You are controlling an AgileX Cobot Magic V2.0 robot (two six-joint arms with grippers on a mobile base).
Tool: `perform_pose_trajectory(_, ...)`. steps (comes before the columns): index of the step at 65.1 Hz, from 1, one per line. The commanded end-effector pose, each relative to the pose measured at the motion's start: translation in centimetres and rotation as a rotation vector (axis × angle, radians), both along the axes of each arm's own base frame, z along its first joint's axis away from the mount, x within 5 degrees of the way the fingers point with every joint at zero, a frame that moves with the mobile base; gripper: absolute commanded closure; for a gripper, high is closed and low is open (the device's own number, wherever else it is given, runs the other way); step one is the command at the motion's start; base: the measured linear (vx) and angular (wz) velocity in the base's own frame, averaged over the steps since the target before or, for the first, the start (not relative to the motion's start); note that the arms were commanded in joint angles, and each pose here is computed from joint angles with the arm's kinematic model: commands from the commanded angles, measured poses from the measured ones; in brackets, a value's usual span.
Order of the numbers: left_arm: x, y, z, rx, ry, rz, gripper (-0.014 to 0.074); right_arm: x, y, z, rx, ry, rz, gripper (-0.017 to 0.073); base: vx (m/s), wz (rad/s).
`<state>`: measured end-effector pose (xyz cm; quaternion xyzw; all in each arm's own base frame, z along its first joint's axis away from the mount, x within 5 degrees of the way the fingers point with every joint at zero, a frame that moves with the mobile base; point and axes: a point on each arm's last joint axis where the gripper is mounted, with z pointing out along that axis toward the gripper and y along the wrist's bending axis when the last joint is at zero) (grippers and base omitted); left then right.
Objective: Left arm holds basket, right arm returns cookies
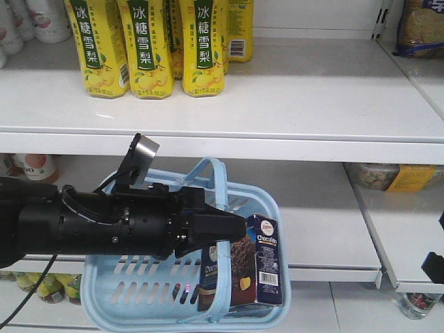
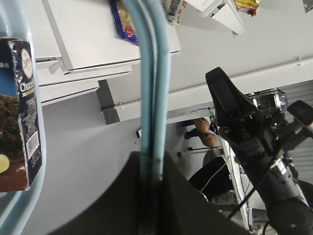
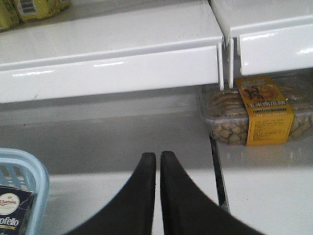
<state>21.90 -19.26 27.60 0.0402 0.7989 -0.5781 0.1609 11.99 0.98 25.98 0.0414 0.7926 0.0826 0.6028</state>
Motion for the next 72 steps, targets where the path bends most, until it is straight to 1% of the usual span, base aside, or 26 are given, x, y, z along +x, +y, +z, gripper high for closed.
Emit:
perform_pose_trajectory(1, -0.5, -0.2, 3.0, -0.144, -0.027, -0.006, 0.0596, 1.2, -0.1, 1.2, 0.002, -0.060, -0.014, 0.0570, 0.00, 0.00)
perform_pose_trajectory(6, -0.5, -0.2, 3.0, -0.144, -0.027, -0.006, 0.0596, 1.7, 0.0, 0.9, 0.011, -0.043, -0.018, 0.0570, 0.00, 0.00)
perform_pose_trajectory(17, -0.5, -0.2, 3.0, -0.144, -0.027, -0.006, 0.0596, 2.2, 0.0, 0.6, 0.010, -0.022, -0.019, 0.0563, 0.00, 0.00)
perform_pose_trajectory(25, -0.5, -0.2, 3.0, -0.144, -0.027, -0.006, 0.0596, 2.2, 0.0, 0.6, 0.010, -0.022, -0.019, 0.0526, 0.00, 0.00)
perform_pose_trajectory(32, -0.5, -0.2, 3.0, -0.144, -0.027, -0.006, 0.0596, 2.2, 0.0, 0.6, 0.010, -0.022, -0.019, 0.0455, 0.00, 0.00)
perform_pose_trajectory(42, -0.5, -0.2, 3.0, -0.144, -0.027, -0.006, 0.0596, 2.2, 0.0, 0.6, 0.012, -0.022, -0.019, 0.0301, 0.00, 0.00)
perform_pose_trajectory(50, -0.5, -0.2, 3.0, -0.144, -0.027, -0.006, 0.0596, 2.2, 0.0, 0.6, 0.026, -0.021, -0.023, 0.0168, 0.00, 0.00)
perform_pose_trajectory(55, -0.5, -0.2, 3.0, -0.144, -0.027, -0.006, 0.0596, 2.2, 0.0, 0.6, 0.037, -0.020, -0.026, 0.0113, 0.00, 0.00)
perform_pose_trajectory(60, -0.5, -0.2, 3.0, -0.144, -0.027, -0.006, 0.0596, 2.2, 0.0, 0.6, 0.041, -0.020, -0.027, 0.0081, 0.00, 0.00)
perform_pose_trajectory(63, -0.5, -0.2, 3.0, -0.144, -0.027, -0.006, 0.0596, 2.2, 0.0, 0.7, 0.060, -0.018, -0.030, 0.0073, 0.00, 0.00)
perform_pose_trajectory(69, -0.5, -0.2, 3.0, -0.144, -0.027, -0.006, 0.0596, 2.4, 0.1, 1.5, 0.133, 0.012, -0.040, 0.0071, 0.00, 0.00)
perform_pose_trajectory(72, -0.5, -0.2, 3.0, -0.144, -0.027, -0.006, 0.0596, 2.6, 0.3, 2.0, 0.157, 0.040, -0.036, 0.0071, 0.00, 0.00)
